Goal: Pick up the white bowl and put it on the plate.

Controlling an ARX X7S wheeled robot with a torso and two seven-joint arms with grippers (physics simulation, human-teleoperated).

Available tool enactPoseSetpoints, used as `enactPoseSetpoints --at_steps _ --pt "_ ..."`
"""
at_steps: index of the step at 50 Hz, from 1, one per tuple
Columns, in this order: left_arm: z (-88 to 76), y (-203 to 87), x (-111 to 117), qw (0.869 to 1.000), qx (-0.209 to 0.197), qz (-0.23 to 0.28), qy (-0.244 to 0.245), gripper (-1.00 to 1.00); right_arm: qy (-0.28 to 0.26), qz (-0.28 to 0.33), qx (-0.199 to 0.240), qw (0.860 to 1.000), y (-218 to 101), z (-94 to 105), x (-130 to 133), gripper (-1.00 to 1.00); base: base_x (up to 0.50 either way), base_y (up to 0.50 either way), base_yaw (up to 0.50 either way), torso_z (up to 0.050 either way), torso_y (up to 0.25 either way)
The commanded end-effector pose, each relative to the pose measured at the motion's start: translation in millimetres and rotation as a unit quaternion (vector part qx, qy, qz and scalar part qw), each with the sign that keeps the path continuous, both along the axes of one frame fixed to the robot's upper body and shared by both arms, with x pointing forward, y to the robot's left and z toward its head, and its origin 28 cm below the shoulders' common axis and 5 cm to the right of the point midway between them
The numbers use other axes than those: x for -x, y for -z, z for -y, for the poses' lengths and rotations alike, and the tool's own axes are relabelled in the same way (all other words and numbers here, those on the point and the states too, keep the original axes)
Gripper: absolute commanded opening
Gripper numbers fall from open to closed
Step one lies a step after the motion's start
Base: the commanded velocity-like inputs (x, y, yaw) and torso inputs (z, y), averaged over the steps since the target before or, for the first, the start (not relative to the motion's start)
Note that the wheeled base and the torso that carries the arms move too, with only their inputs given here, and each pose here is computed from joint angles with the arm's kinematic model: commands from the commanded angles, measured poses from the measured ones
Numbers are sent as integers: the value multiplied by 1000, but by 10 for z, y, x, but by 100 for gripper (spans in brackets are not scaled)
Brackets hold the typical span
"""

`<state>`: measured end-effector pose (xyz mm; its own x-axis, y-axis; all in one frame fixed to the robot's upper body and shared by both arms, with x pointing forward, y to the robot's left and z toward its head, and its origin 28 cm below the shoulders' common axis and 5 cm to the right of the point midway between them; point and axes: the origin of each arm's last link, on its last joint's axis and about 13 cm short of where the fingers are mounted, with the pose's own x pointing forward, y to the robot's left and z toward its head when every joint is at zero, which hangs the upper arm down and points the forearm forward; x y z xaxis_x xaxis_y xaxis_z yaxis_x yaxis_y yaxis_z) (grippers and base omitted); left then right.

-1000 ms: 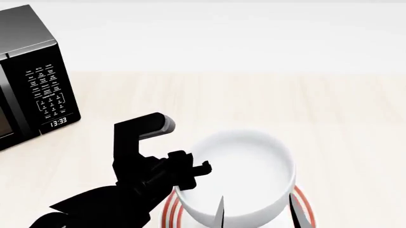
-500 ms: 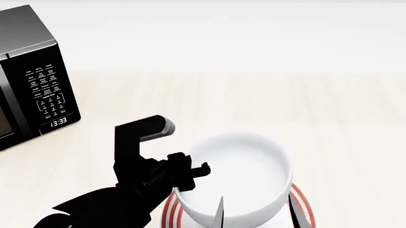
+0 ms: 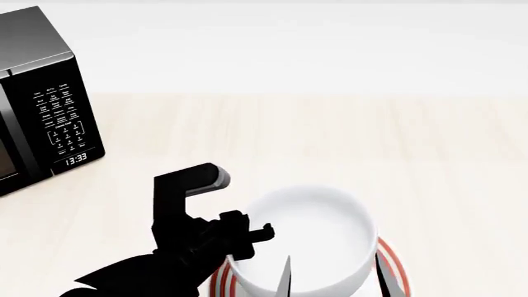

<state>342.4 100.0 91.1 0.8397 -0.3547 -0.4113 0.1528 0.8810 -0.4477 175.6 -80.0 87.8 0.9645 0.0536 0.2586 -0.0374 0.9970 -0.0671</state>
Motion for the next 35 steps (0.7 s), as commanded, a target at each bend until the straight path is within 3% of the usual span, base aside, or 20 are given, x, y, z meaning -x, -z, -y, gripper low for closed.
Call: enactPoseSetpoints --at_steps 1,31,32,35 --pt "83 -15 -16 999 34 2 12 -100 -1 9 3 1000 -17 9 -24 100 0 0 0 0 0" --pt "94 81 -10 999 42 -4 25 -100 -3 9 3 1000 -12 8 -17 100 0 0 0 0 0" --pt "93 51 -2 999 46 5 26 100 -3 7 3 1000 -3 9 -21 100 0 0 0 0 0" --pt "94 6 14 998 51 12 32 100 -3 8 2 1000 -7 6 -21 100 0 0 0 0 0"
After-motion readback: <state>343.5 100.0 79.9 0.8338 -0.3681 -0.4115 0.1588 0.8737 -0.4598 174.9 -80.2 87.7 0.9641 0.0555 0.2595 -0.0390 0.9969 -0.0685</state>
